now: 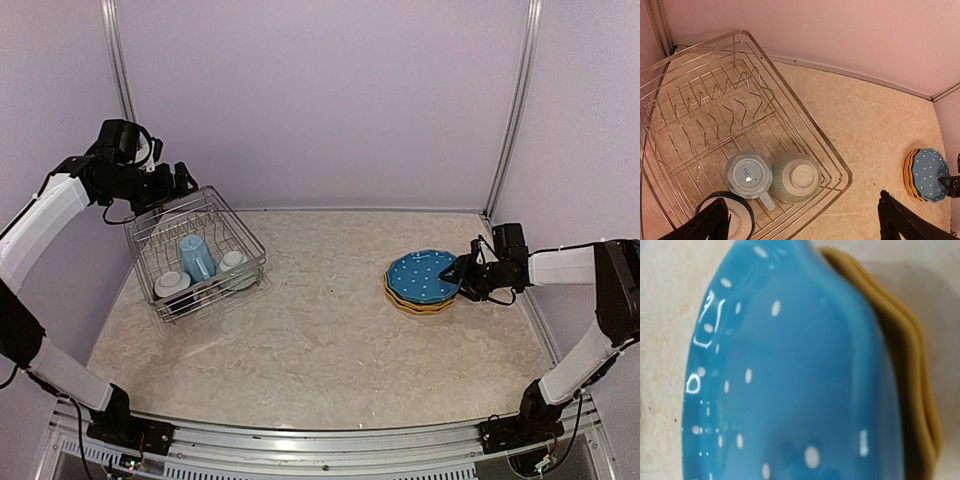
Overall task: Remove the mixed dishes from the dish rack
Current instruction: Place the plate with another plate, then grab the cup from the dish rack.
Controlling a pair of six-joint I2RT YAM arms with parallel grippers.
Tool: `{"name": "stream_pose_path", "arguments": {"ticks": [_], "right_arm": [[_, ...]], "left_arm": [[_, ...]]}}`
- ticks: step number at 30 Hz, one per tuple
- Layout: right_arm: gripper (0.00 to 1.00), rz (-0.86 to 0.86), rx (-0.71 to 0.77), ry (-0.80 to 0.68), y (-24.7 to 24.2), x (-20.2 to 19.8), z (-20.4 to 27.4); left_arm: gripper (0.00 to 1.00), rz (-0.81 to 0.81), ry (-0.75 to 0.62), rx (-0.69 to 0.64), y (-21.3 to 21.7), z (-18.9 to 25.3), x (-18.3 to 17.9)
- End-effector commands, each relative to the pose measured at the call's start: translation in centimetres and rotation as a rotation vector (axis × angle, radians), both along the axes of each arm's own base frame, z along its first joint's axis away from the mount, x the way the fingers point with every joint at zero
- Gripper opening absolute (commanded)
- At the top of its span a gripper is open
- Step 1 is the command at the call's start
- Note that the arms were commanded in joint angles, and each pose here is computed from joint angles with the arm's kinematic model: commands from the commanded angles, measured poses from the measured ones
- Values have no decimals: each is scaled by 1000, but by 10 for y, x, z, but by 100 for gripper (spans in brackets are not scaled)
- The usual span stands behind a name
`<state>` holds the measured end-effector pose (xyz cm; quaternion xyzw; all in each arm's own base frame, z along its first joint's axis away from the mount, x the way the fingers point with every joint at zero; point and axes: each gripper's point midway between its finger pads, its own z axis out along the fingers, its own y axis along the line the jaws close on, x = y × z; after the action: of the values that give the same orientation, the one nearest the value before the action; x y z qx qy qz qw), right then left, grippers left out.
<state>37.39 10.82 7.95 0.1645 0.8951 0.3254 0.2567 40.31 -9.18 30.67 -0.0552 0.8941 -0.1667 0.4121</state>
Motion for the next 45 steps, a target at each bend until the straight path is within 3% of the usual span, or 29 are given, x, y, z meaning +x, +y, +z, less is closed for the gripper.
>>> {"name": "stream_pose_path", "arguments": {"ticks": [1,11,31,45], "right_arm": [[58,20,-85,-59,-4,1,18],[85,28,-197,-52,-14,-10,16],[92,18,-327,-106,-28,-12,44],[92,21,-334,-164,-24,-14,68]], "left_arm": [[99,12,48,0,3,-7,2],[99,54,214,18,5,-46,12],[99,188,548,131,23,-142,23],[91,178,626,122,27,-184,41]]}}
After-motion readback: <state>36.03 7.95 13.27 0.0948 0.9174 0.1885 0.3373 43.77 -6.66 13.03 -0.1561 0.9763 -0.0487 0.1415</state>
